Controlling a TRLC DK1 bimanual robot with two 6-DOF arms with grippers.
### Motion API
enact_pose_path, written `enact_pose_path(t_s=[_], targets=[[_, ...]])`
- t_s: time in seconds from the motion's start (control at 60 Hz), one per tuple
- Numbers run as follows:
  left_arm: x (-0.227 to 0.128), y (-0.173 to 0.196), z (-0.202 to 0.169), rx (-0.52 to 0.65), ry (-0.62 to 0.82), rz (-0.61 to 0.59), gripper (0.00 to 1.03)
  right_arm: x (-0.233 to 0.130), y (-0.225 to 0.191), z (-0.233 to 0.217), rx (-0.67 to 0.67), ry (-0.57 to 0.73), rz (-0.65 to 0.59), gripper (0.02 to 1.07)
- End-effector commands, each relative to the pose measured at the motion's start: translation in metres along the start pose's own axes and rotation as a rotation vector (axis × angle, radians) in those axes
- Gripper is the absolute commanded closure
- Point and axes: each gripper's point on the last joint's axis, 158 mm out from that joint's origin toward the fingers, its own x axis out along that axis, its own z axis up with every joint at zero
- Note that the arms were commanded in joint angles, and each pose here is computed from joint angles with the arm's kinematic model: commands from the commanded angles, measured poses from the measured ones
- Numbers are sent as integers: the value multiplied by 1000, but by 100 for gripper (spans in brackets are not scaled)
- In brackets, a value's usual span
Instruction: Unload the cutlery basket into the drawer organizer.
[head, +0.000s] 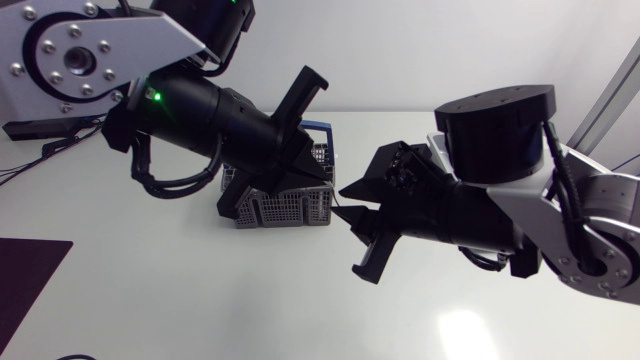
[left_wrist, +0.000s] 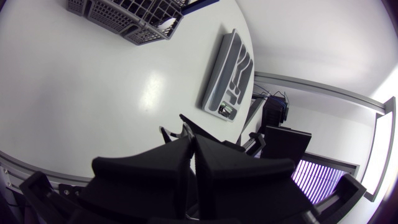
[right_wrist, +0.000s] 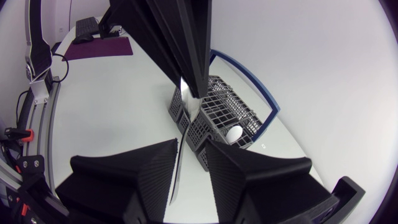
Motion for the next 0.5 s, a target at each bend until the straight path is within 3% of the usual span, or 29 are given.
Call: enact_pose_path(t_s=[0.0,0.233,0.483], targets=[[1,-3,-2,-34,9,-7,99,3,-1,9,16,-15,-1,86],[1,-2,-2,-37,10,-7,99,5,5,6,16,-1,21,101],[-3,-2,-1,-41,3,-13,99,4,6,3,22,10,29,101]])
